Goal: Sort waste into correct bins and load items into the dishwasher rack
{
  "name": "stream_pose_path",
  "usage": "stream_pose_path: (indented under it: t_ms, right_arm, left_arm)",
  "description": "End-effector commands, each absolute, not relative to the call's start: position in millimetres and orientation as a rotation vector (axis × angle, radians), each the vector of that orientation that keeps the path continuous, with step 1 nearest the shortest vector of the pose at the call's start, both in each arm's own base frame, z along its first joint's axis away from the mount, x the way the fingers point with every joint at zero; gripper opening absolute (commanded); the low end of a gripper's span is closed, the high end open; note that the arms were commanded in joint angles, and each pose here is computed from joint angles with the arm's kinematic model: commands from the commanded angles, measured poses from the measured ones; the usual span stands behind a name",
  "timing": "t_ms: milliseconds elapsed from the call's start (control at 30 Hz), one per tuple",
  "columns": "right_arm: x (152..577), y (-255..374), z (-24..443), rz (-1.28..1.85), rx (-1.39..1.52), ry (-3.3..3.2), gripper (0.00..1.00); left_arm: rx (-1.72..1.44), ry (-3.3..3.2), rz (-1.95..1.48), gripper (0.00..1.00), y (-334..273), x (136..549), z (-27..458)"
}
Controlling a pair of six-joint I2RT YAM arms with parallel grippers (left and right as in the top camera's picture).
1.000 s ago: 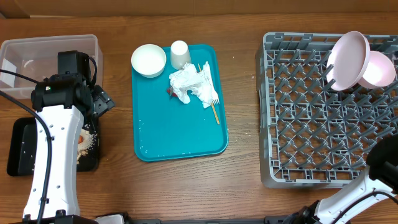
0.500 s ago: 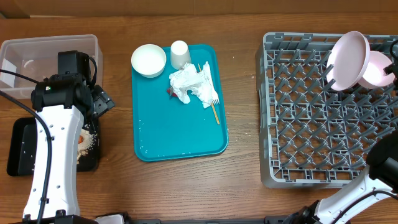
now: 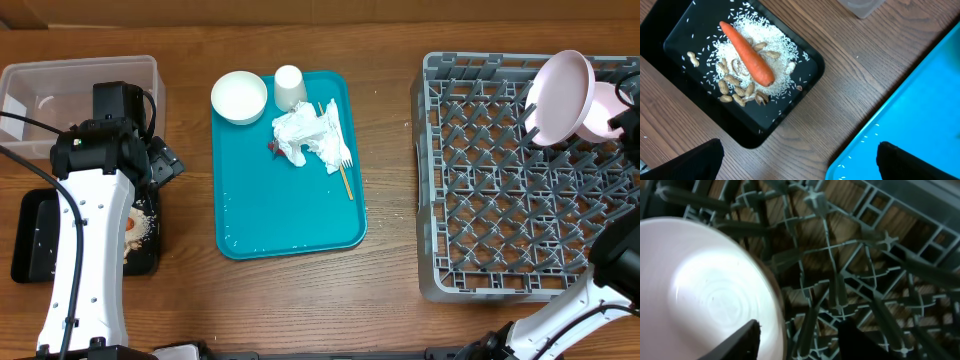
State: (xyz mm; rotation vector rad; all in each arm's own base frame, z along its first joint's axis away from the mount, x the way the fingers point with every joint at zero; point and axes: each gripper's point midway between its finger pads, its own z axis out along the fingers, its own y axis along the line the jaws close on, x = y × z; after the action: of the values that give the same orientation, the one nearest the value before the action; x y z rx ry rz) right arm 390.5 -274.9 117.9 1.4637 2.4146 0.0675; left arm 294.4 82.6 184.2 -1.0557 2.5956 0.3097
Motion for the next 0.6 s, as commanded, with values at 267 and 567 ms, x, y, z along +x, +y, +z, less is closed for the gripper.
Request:
stream_pose_path:
  t_ms: [267, 567]
  right_arm:
    - [388.5, -284.1, 143.6, 0.02, 1.47, 2.388, 0.08]
    - [338.2, -308.0, 234.3, -0.352, 1.613, 2.271, 0.04]
  left_arm:
    - [-1.04, 2.588, 0.305, 1.0, 83.2, 296.7, 188.5]
    - [-1.04, 2.588, 0.305, 1.0, 83.2, 296.7, 188.5]
